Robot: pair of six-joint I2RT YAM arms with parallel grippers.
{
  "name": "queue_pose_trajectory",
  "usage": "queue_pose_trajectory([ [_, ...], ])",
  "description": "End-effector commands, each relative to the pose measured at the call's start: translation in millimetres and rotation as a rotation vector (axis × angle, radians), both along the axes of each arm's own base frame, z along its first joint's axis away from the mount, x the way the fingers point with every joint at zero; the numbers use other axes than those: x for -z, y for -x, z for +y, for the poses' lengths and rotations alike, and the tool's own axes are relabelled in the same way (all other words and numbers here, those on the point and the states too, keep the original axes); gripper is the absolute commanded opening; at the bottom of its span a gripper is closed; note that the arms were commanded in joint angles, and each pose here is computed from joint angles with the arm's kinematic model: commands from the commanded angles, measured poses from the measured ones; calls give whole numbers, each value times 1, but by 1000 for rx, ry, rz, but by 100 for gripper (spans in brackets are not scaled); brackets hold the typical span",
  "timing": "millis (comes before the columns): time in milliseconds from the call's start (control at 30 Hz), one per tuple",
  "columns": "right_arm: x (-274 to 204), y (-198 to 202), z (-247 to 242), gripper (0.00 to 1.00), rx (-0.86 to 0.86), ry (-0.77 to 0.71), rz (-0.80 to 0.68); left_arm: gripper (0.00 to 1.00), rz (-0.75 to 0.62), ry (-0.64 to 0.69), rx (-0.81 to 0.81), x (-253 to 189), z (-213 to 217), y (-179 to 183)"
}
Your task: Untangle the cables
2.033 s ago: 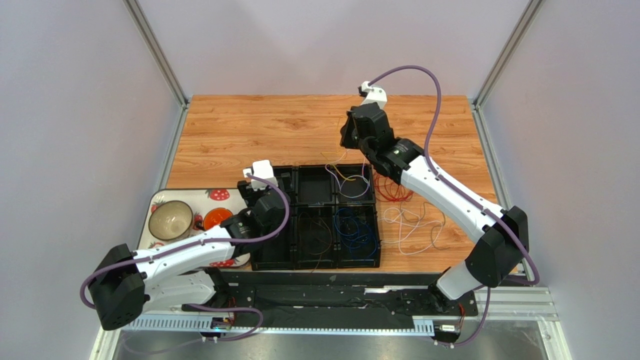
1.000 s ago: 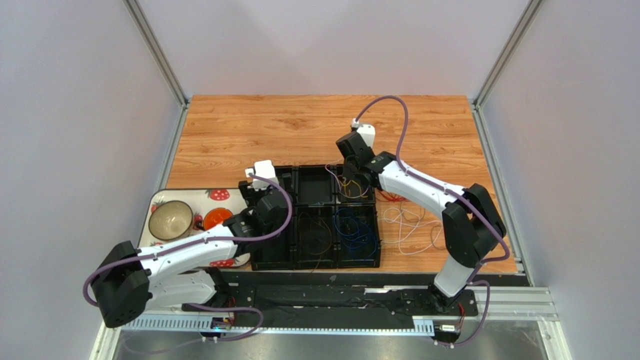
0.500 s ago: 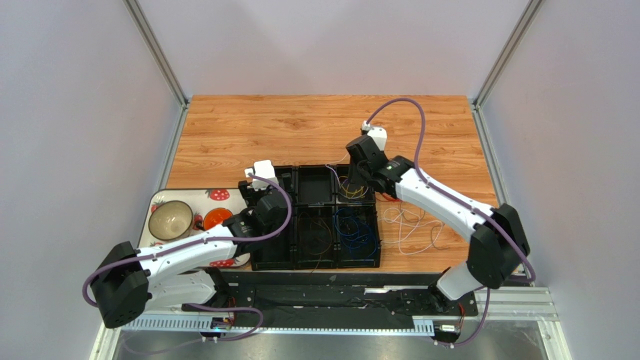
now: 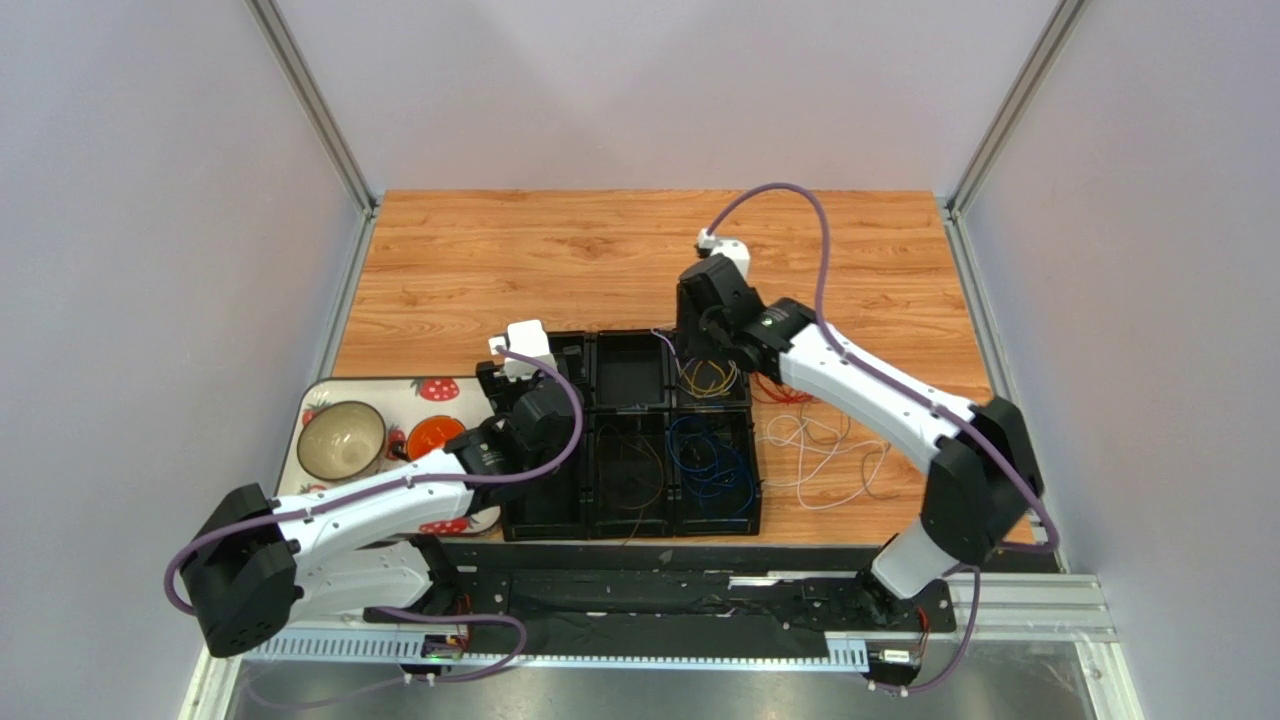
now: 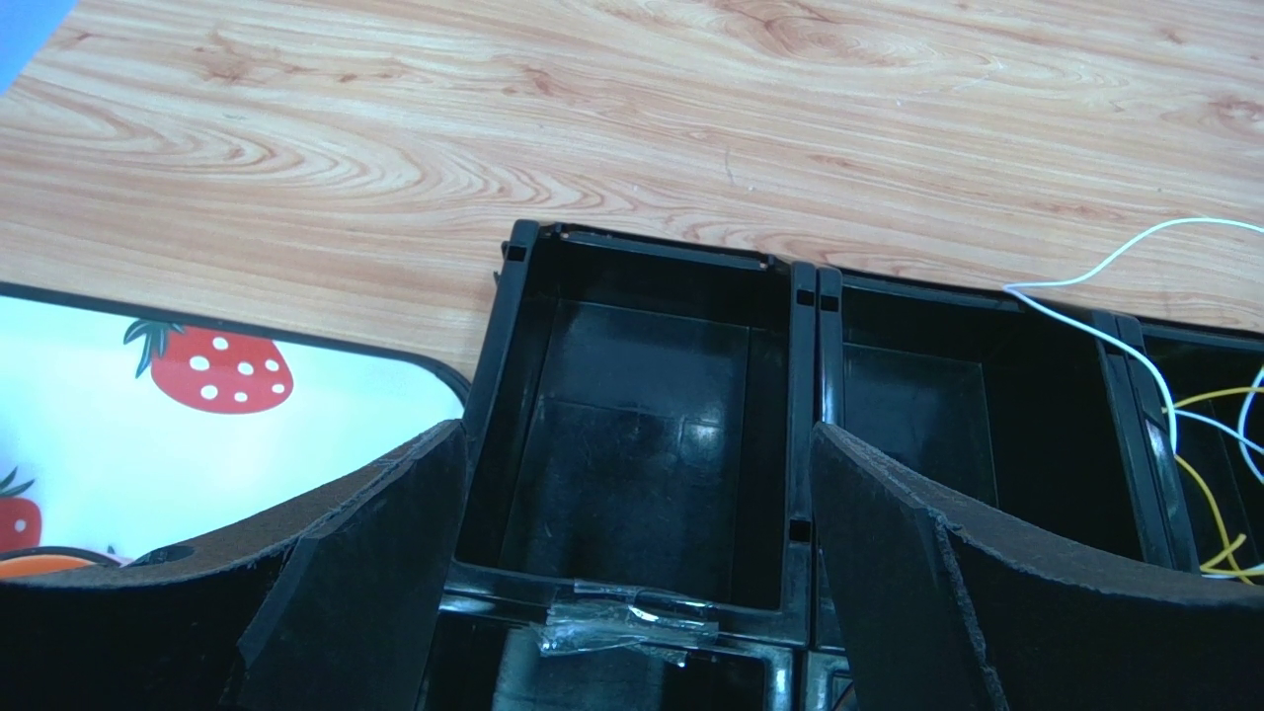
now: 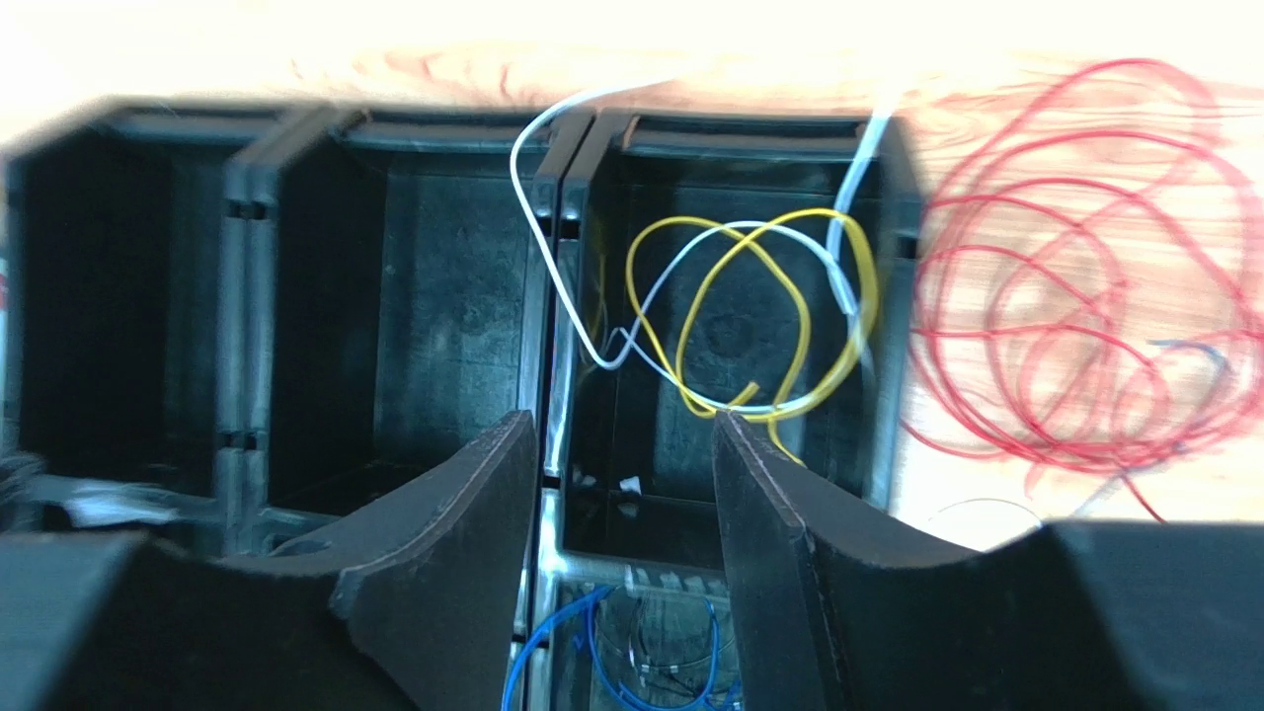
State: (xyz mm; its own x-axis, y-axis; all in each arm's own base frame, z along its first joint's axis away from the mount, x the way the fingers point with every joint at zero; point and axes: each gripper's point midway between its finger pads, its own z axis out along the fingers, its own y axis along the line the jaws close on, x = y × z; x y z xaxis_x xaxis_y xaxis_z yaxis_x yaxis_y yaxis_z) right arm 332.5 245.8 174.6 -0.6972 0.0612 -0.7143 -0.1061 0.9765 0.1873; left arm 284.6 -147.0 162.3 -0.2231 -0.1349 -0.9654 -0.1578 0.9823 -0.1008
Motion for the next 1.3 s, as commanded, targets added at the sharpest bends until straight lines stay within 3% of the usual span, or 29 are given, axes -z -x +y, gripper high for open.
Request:
queue_pose_trajectory([
  [0, 5, -15, 29, 50, -108, 12, 4, 92, -46, 54, -17, -20, -3, -6],
  [300, 13, -34, 4, 48, -33, 76, -5, 92, -37, 20, -11, -17, -7, -11],
  [467, 11, -33, -49, 48, 98, 109, -16, 90, -45, 24, 47, -25, -19, -13],
  [633, 15, -9, -119, 48, 320, 81, 12, 93, -33, -74, 171, -38, -59, -11],
  [767, 20, 13, -160, 50, 459, 104, -4, 95, -14, -120, 390, -60, -137, -4],
  [933, 23, 35, -207, 50, 647, 29, -8, 93, 83, -43, 745, -55, -235, 12],
  [1233, 40, 67, -250, 49, 816, -49, -26, 89, 215, -7, 1041, -46, -347, 23],
  [1267, 40, 69, -252, 49, 824, -50, -25, 88, 271, -35, 1039, -23, -353, 21],
])
